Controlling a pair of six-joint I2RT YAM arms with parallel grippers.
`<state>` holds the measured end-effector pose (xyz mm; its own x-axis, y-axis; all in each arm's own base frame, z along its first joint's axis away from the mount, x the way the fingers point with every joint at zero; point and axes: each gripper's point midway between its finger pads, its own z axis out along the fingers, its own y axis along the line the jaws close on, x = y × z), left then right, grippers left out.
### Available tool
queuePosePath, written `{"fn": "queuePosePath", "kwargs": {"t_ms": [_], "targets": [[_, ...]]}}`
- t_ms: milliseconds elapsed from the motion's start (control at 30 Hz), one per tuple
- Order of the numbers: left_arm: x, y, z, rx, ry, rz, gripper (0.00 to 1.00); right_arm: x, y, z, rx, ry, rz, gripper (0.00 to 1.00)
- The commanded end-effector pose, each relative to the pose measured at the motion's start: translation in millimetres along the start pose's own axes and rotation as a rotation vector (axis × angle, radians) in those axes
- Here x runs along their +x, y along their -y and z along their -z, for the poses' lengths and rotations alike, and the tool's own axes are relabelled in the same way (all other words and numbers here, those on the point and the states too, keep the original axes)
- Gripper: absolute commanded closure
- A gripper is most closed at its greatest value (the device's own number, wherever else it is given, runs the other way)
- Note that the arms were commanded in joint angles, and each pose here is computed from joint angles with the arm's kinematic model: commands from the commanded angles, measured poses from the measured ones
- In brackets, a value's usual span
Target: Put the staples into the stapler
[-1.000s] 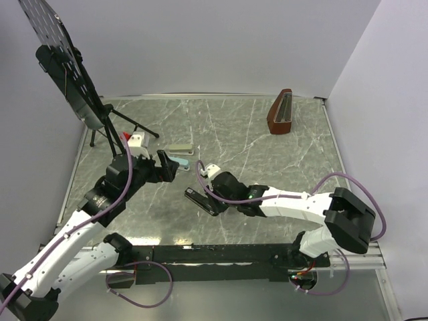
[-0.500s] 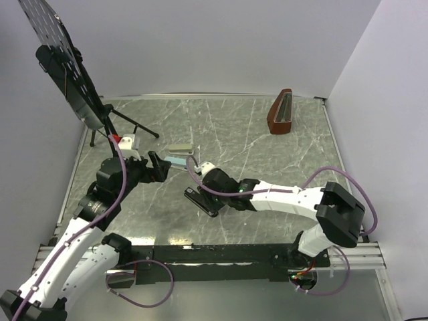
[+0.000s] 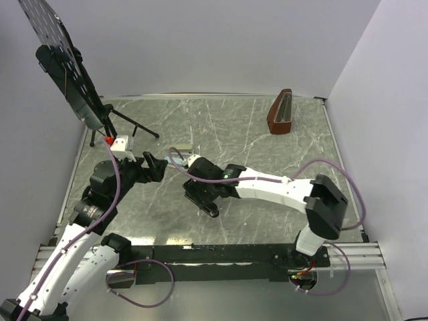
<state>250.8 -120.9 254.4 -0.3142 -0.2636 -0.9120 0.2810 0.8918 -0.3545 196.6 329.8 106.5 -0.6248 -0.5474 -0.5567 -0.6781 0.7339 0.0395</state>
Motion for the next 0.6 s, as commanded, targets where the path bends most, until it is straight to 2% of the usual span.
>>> {"fn": "queuePosePath", "kwargs": {"t_ms": [0, 100, 200, 300, 333, 400, 433, 533, 567], "targets": [[-14, 2, 2, 0.015, 0.059, -0.017, 0.01, 11, -1, -16, 0.019, -0.095, 0.030, 0.24], [-13, 3, 2, 0.021, 0.057, -0.014, 0.01, 16, -2, -26, 0.029, -0.138, 0.033, 0.26], [-14, 3, 2, 0.021, 0.061, -0.015, 0.01, 20, -1, -30, 0.035, -0.158, 0.030, 0.35], [-15, 3, 3, 0.023, 0.064, -0.015, 0.00, 19, -1, -28, 0.033, -0.150, 0.029, 0.49], [-15, 2, 3, 0.022, 0.066, -0.015, 0.01, 18, -3, -27, 0.023, -0.146, 0.035, 0.60], [-15, 2, 3, 0.023, 0.064, -0.017, 0.01, 15, -1, -22, 0.021, -0.136, 0.035, 0.71], [-15, 3, 4, 0.023, 0.066, -0.018, 0.01, 15, 0, -21, 0.027, -0.134, 0.039, 0.81], [-16, 3, 5, 0.023, 0.071, -0.017, 0.01, 10, 4, -14, 0.036, -0.121, 0.037, 0.92], [-16, 3, 5, 0.023, 0.071, -0.017, 0.01, 7, 5, -10, 0.036, -0.110, 0.035, 0.94]]}}
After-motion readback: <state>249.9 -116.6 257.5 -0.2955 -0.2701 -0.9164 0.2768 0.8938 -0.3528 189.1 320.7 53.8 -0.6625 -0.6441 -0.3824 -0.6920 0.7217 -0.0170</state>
